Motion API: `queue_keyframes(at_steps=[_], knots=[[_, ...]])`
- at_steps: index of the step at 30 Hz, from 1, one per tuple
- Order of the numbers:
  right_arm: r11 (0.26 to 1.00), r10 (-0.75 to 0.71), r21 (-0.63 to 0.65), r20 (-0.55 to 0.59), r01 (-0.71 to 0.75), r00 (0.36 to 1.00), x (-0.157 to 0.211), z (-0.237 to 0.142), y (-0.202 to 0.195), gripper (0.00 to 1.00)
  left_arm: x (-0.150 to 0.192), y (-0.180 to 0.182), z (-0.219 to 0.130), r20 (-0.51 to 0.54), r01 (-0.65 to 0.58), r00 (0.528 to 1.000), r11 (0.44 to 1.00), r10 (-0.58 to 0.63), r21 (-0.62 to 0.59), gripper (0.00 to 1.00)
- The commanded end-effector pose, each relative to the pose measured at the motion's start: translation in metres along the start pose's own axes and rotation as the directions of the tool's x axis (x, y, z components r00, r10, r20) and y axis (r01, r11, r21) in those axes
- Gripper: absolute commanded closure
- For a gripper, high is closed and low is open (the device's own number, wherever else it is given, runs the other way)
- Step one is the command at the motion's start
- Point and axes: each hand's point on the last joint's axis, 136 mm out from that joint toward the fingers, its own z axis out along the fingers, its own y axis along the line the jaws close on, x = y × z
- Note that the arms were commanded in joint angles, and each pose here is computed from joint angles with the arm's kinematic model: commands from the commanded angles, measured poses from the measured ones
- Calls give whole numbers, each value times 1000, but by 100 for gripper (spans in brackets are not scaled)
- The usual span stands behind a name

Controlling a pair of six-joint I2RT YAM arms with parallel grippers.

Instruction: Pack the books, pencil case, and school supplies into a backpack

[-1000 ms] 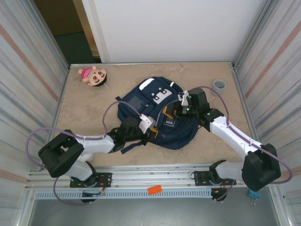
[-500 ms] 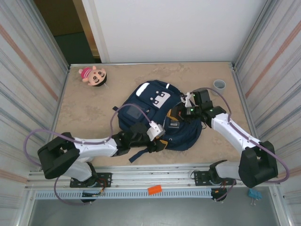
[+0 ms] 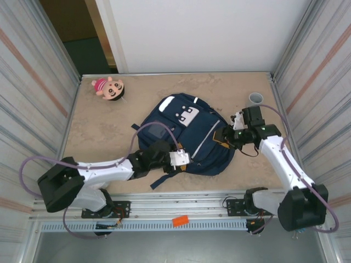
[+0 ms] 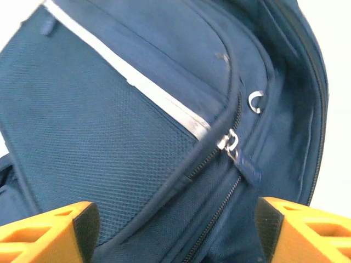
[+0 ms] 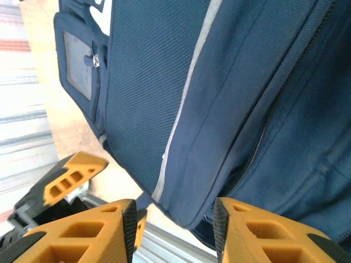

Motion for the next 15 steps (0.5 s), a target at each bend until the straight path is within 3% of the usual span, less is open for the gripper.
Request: queue_keyframes(at_steps=[1,6,9,15], knots=[[997,-42,61,34,40,999,13,-7,-11,57,1,8,5,-19,-175,984,985,175,7,23],[997,43,69,37,-46,998,20,5,-28,55,-22,20,2,84,-146,986,989,146,-2,23],[996,85,37,23,-86,996,15,15,-32,55,-32,12,2,126,-165,979,985,158,52,25],[994,61,-94,-14,-62,998,7,21,-14,55,-19,-3,14,65,-227,973,960,219,165,30]])
